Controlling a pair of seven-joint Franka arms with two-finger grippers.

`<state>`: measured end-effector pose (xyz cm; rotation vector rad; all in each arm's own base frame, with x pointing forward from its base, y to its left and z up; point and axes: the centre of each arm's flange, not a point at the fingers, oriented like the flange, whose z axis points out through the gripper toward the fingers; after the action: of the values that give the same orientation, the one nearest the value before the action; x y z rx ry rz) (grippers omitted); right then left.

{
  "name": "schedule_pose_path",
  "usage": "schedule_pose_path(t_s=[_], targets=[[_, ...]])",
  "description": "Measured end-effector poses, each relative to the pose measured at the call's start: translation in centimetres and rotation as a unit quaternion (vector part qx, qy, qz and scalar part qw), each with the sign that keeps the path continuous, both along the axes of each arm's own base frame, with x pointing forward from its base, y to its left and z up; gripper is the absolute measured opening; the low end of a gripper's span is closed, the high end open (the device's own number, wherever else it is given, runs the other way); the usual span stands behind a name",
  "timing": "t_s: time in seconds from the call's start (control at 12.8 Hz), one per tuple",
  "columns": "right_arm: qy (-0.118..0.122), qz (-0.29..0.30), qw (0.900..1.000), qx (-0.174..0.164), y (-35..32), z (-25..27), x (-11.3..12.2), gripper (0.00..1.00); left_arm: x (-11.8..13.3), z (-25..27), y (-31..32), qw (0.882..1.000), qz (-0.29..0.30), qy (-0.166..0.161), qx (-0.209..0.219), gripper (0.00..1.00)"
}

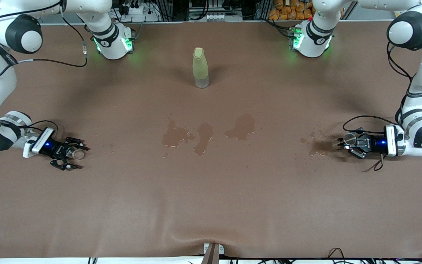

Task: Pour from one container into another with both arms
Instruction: 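Lift the beaker with the right gripper while the left gripper lifts the jigger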

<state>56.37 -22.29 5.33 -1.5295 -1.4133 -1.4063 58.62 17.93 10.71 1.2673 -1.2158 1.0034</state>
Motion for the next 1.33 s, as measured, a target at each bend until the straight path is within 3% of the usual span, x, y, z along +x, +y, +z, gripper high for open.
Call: schedule_pose_path(t_s=[0.08, 0.39, 0.63, 0.86, 1.33], targets=[[0.0, 0.0, 1.0, 0.0, 0.0, 0.0, 0.0, 0.93, 0.1, 0.1, 0.0, 1.0, 0.004, 0.01, -0.001, 0.21], [0.001, -0.002, 1.0, -0.003, -0.1, -0.1, 0.0, 0.47, 0.6, 0.6, -0.5, 1.0, 0.005, 0.014, -0.004, 0.21], [0.001, -0.001, 1.0, -0.004, 0.0, 0.0, 0.1, 0.19, 2.2, 1.7, -2.5, 1.0, -0.005, -0.002, -0.008, 0.21], [0.01, 0.001, 1.0, 0.001, 0.4, 0.0, 0.3, 0.17, 3.1, 2.0, -4.1, 1.0, -0.007, -0.005, -0.013, 0.21], [0.037, 0.035, 0.997, 0.066, 3.0, 1.0, 0.4, 0.17, 4.5, 2.1, -5.8, 1.0, 0.007, -0.008, 0.001, 0.21]])
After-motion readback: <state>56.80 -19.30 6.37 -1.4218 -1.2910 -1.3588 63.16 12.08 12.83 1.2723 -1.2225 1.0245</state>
